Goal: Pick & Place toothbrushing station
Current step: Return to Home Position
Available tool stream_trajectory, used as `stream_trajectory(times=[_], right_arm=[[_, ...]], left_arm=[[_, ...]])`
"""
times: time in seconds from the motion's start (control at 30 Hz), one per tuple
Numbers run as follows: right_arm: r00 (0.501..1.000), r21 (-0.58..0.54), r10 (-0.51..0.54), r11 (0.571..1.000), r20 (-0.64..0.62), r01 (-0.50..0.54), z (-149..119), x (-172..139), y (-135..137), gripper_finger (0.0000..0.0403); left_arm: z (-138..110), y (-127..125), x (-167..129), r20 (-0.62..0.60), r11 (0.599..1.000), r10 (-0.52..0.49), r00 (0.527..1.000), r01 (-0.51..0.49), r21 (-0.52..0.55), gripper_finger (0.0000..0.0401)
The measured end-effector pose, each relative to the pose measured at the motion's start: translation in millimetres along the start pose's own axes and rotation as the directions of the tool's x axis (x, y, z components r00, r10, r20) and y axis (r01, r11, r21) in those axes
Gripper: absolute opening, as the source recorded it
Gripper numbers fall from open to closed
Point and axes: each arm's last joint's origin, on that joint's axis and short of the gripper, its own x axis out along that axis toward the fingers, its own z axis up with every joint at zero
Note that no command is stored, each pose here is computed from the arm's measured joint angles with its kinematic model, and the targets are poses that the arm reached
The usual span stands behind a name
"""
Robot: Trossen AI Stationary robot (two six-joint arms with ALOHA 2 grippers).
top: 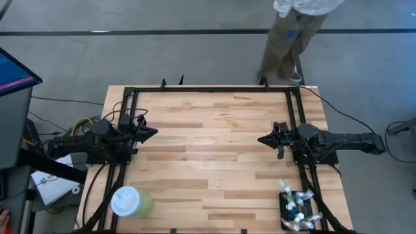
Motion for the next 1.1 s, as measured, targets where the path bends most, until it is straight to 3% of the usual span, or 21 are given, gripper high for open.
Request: stream_trajectory(times=[0.4, 0.63, 0.93, 1.1], right_arm=[[1.000, 0.000, 0.000, 1.000, 0.000, 0.000, 0, 0, 0, 0.0000], [1.000, 0.000, 0.000, 1.000, 0.000, 0.000, 0, 0, 0, 0.0000], [1.000, 0.000, 0.000, 1.000, 0.000, 0.000, 0, 0, 0, 0.0000], [1.000, 0.000, 0.000, 1.000, 0.000, 0.000, 0, 0, 0, 0.0000]], left_arm=[[-27, -6, 1, -0.046, 0.991, -0.133, 0.990, 0.134, 0.021, 0.0001], [-29, -8, 0, -0.050, 0.989, -0.111, 0.992, 0.116, 0.093, 0.0001], [-42, -2, -1, -0.179, 0.993, -0.045, 0.983, 0.063, 0.096, 0.0001], [-42, -2, -1, -0.184, 0.994, -0.046, 0.982, 0.064, 0.091, 0.0001]])
